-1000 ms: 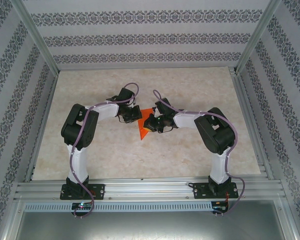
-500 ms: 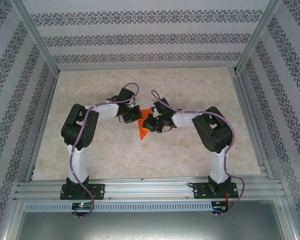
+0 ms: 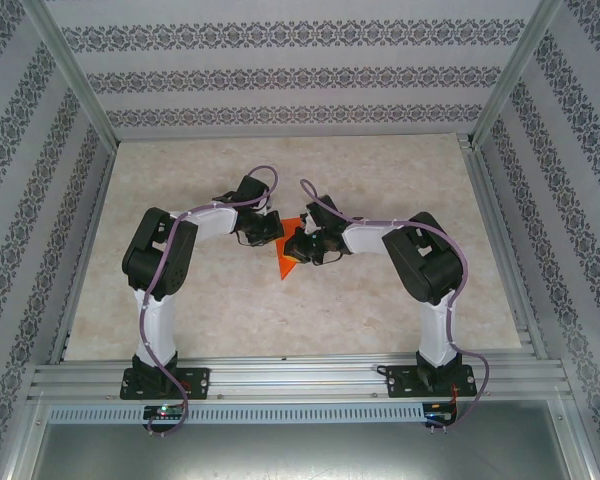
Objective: Fold a paper plane with a square sheet of paper (pick it up from the middle)
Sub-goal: Third fold the triangle at the center of the table.
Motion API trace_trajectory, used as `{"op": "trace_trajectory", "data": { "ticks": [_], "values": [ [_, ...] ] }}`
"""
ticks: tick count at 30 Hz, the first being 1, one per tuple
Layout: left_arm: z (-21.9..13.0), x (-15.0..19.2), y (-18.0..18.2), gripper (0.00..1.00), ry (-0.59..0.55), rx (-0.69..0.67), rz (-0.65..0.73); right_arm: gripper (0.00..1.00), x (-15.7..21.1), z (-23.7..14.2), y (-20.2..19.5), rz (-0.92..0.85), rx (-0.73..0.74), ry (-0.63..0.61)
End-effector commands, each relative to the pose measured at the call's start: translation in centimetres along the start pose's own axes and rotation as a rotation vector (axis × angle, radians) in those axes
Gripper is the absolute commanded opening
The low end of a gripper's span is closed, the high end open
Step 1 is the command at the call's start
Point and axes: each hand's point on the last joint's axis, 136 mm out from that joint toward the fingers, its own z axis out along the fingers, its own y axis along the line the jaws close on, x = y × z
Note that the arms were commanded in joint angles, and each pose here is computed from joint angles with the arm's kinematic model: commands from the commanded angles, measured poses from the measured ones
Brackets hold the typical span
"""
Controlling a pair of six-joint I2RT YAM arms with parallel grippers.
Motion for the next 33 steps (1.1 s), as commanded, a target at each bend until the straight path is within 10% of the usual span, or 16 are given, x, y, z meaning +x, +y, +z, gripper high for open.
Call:
{"op": "trace_trajectory", "data": {
  "ticks": [1,20,33],
  "values": [
    [0.8,1.0,1.1,0.09,0.04,-0.013,-0.017,0.07,0.3,0.6,0.4,-0.033,-0.003,0.02],
    [0.6,0.9,0.9,0.1,0.033,-0.009,-0.019,0.08,0.3,0.8,-0.9,-0.018,0.046,0.014],
    [-4.1,-1.8,1.0,0.23,-0.096,-0.041,-0.074,0.3,0.7,1.1,-2.0,-0.014,0.081,0.027]
  ]
}}
